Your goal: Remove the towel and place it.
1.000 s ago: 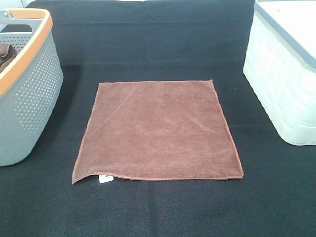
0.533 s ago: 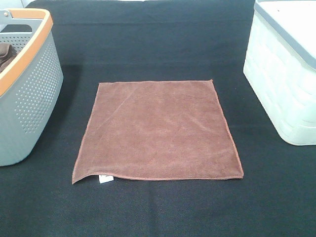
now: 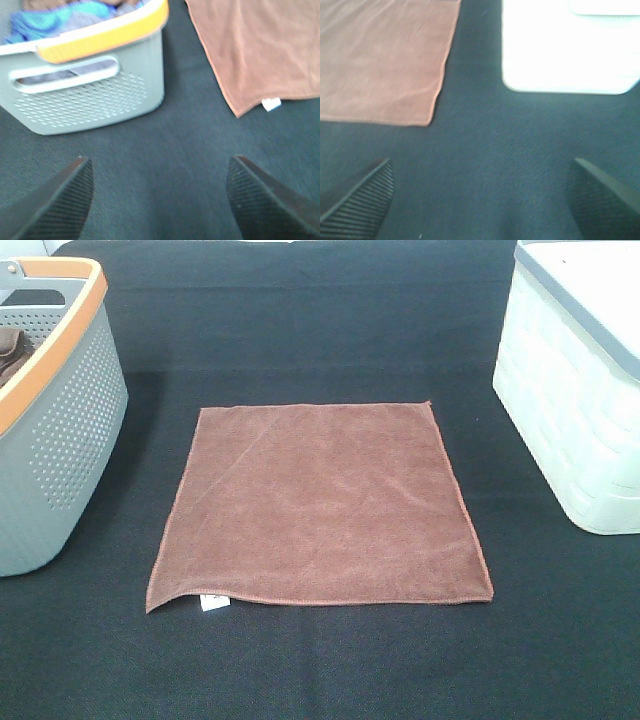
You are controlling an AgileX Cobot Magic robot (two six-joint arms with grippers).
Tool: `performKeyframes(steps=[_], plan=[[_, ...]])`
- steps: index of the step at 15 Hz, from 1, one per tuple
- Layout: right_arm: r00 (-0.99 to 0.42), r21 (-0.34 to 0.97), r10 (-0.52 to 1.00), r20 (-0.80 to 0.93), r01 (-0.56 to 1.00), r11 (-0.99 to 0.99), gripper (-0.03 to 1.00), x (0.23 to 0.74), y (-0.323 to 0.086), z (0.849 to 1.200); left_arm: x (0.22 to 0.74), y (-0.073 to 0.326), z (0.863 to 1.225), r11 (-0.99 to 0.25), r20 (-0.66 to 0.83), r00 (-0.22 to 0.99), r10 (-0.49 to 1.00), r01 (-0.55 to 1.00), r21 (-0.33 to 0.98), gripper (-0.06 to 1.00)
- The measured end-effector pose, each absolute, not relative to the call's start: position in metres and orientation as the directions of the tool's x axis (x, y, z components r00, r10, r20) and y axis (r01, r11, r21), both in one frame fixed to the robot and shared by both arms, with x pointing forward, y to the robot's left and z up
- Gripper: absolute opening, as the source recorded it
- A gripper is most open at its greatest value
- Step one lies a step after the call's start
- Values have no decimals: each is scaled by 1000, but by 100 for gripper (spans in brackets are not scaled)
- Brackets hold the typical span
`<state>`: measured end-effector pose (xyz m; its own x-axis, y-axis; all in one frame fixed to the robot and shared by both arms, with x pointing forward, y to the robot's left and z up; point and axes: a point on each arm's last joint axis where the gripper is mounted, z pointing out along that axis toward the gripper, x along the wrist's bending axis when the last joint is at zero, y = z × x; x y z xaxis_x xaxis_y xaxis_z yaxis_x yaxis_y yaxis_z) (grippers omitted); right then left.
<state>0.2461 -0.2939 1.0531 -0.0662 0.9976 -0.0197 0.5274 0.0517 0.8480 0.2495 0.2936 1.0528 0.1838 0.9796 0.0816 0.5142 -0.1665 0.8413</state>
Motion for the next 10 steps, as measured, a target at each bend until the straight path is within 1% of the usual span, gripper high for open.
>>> performKeyframes(steps=[2,3,10], plan=[[-58,887,998,-25,459,49,87,234,-294,1053,236,294,1053,-165,98,172,980,437,884,71],[-58,890,998,-25,453,49,87,233,-294,1053,234,294,1053,-164,100,170,980,424,890,71],[-58,892,998,-25,449,49,87,232,-294,1053,233,294,1053,-167,103,170,980,422,891,71]])
